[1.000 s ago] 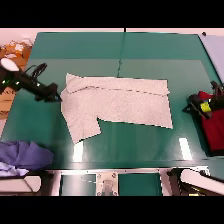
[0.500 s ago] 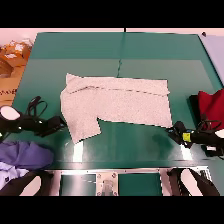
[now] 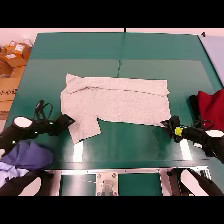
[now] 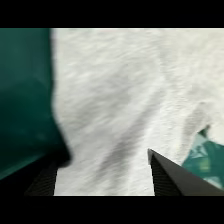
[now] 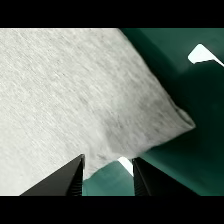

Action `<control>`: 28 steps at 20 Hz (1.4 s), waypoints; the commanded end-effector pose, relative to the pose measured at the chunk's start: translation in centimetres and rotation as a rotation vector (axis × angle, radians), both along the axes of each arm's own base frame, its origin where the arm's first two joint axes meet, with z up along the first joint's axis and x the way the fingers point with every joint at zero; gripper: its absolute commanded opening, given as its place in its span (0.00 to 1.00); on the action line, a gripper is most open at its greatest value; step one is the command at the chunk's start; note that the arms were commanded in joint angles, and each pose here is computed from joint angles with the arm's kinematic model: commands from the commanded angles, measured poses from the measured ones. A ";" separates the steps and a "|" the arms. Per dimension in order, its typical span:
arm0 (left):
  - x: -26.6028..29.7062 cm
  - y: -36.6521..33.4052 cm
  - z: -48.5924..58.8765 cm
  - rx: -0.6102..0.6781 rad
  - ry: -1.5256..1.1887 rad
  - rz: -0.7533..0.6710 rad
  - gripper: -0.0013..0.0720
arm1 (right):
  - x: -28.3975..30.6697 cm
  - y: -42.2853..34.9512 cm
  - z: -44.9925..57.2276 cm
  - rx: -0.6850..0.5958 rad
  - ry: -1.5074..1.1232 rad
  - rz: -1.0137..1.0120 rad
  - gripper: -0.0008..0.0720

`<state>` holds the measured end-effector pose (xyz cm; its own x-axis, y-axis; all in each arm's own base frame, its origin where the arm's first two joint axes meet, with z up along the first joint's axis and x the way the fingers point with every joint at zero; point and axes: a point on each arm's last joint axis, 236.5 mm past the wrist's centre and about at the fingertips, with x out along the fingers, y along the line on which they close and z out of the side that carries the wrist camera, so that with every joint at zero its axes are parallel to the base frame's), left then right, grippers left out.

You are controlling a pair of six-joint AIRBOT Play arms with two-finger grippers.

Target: Fold the shirts.

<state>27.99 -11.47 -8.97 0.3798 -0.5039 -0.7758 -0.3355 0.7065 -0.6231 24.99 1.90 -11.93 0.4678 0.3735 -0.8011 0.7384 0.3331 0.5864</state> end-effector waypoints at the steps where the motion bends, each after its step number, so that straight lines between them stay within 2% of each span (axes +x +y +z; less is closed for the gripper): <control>1: 0.6 -2.6 0.0 -0.057 -0.014 -0.015 0.50 | 0.6 -0.5 -0.8 -0.034 0.005 -0.007 0.55; 2: 0.5 -3.0 0.5 -0.048 -0.034 -0.077 0.07 | 0.8 -0.7 -0.5 -0.038 -0.002 -0.006 0.52; 4: 0.3 -3.8 1.7 -0.054 -0.049 -0.163 0.05 | 1.3 -0.8 -0.1 -0.049 -0.021 0.011 0.18; 5: 0.7 -3.9 2.5 -0.044 -0.066 -0.194 0.04 | 1.6 -0.9 0.2 -0.065 -0.038 0.031 0.08; 6: 1.1 -3.8 3.1 -0.022 -0.083 -0.228 0.04 | 2.0 -1.1 0.4 -0.079 -0.054 0.047 0.02; 11: 0.5 -1.9 5.5 0.127 -0.071 -0.359 0.04 | 2.3 -0.6 1.6 -0.101 -0.087 0.161 0.02; 16: -3.4 -0.9 7.3 0.183 -0.023 -0.450 0.04 | -1.1 -0.4 1.3 -0.152 0.004 0.295 0.02; 19: -5.1 0.5 9.5 0.251 -0.053 -0.441 0.04 | -1.8 -1.0 3.4 -0.223 -0.015 0.321 0.02; 22: -5.2 0.6 13.0 0.258 -0.114 -0.404 0.04 | -0.9 -1.6 8.5 -0.297 -0.100 0.352 0.02; 28: 0.3 0.7 18.4 0.288 -0.305 -0.336 0.04 | 3.1 -2.3 15.1 -0.344 -0.259 0.321 0.02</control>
<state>25.95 -11.08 7.12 0.3807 -0.4327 -0.8172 0.0952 0.8974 -0.4308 26.62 -0.19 0.39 0.5181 0.2721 -0.8109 0.4419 0.7265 0.5262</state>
